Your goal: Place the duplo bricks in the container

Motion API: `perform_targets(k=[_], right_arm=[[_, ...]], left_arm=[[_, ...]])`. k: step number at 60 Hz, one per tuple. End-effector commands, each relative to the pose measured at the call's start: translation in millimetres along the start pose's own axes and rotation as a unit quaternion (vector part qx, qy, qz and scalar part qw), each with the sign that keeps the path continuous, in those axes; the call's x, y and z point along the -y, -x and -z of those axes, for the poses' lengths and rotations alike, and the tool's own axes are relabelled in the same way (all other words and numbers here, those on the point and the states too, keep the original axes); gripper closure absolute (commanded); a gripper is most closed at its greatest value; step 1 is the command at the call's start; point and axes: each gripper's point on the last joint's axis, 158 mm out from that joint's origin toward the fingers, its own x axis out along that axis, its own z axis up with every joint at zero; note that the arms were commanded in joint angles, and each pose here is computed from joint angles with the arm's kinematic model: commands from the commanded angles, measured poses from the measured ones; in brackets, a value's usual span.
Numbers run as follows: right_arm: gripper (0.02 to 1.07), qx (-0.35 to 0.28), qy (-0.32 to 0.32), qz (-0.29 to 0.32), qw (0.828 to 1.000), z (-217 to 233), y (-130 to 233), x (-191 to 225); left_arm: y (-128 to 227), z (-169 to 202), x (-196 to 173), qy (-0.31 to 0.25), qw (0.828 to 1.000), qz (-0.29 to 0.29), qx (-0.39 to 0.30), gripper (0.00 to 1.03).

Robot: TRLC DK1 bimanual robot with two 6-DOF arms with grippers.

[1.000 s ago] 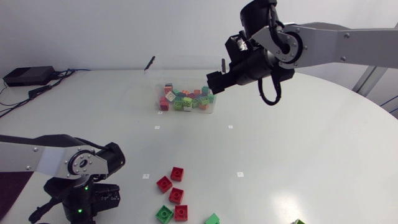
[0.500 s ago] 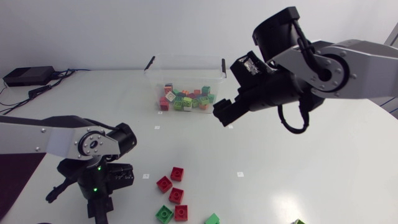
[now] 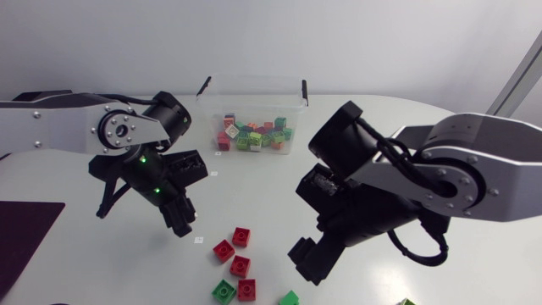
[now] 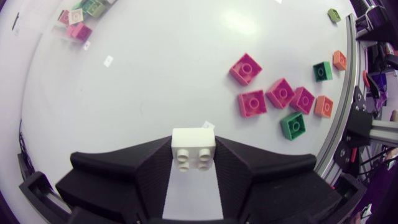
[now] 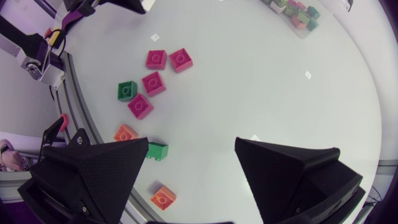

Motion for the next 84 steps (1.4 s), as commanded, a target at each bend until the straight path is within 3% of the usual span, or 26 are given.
perform_targets(k=[1,12,22,33,42,56,60,68,84], right_arm=[[0.07,-0.051,-0.018,-0.011,0.998,22,-18,-4],[0.07,-0.126,0.007,-0.016,0.992,43,-48,-27],[0.07,-0.152,0.025,-0.005,0.988,50,-60,-35],[0.07,-0.166,0.031,-0.003,0.986,50,-70,-41],[0.14,-0.178,0.039,-0.003,0.983,53,-79,-46],[0.35,-0.192,0.045,-0.005,0.98,60,-91,-50],[0.48,-0.191,0.045,-0.005,0.981,59,-97,-49],[0.63,-0.191,0.049,-0.006,0.98,60,-100,-49],[0.67,-0.196,0.051,0.002,0.979,62,-92,-40]], left_arm=[[17,-24,-16,0.019,0.999,-0.02,0.043,0.96],[43,-53,-45,0.042,0.992,-0.055,0.107,0.98],[71,-69,-65,0.062,0.981,-0.079,0.165,0.98],[111,-87,-98,0.089,0.96,-0.116,0.241,0.98],[138,-95,-125,0.113,0.941,-0.131,0.29,0.98],[162,-105,-151,0.138,0.918,-0.139,0.346,0.98],[168,-112,-156,0.137,0.91,-0.144,0.364,0.98],[169,-124,-162,0.138,0.903,-0.141,0.382,0.98],[168,-152,-169,0.133,0.895,-0.133,0.405,0.98]])
